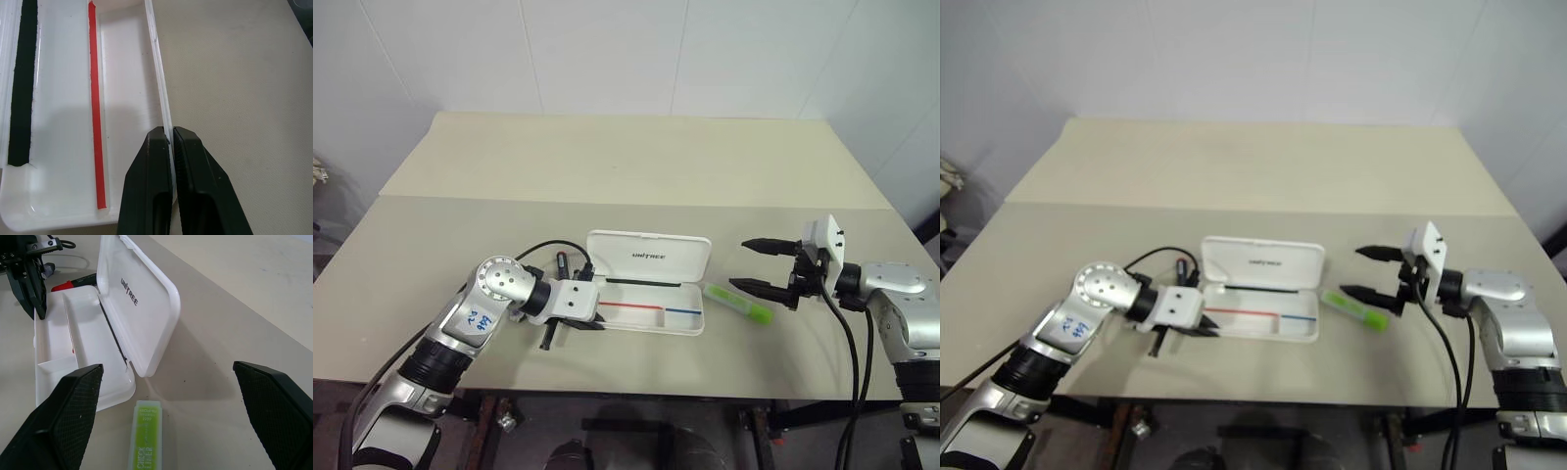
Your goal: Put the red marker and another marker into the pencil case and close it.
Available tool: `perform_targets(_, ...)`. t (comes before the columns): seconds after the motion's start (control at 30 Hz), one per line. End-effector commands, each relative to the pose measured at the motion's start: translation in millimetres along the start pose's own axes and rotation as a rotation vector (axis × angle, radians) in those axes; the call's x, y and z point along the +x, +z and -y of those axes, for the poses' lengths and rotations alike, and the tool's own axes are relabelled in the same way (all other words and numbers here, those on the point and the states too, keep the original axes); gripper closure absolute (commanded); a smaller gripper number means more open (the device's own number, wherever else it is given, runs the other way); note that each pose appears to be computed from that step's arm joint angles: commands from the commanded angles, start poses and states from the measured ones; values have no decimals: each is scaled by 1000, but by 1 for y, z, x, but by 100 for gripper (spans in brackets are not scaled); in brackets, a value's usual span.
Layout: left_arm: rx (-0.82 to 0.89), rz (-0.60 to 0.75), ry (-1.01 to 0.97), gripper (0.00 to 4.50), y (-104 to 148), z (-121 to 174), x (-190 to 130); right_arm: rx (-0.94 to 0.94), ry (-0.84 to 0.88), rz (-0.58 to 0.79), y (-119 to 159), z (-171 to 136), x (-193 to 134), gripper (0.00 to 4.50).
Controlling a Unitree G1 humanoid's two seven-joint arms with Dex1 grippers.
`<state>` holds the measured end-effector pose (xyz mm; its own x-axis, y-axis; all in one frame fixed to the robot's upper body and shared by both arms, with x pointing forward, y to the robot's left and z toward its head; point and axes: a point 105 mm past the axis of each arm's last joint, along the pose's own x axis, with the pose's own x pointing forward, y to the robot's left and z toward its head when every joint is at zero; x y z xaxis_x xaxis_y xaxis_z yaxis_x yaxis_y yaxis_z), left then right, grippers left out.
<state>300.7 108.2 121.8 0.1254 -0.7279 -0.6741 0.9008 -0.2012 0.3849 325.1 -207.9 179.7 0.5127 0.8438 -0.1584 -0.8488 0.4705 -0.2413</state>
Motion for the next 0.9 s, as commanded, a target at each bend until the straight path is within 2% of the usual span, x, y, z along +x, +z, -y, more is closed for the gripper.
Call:
perform_targets(0.03,17,1,-8,449,2,3,1,-42,-18,26,11,2,-4,0)
perform_targets(0.17,11,-1,1,449,2,0,0,-43,-23,25,11,3,-4,0)
perform_targets(0.33,-13,14,-6,310,5,2,1,-44,-26,27,11,4,-4,0)
perform_targets(0.63,-20,66,23,5,22,3,-1,-45,-26,34,11,5,0,0)
perform_targets(0.77,-31,97,80,2,31,0,-3,-44,-23,39,13,6,2,0)
perform_targets(0.9,-72,155,217,2,49,-5,-14,-41,-4,39,13,7,6,0)
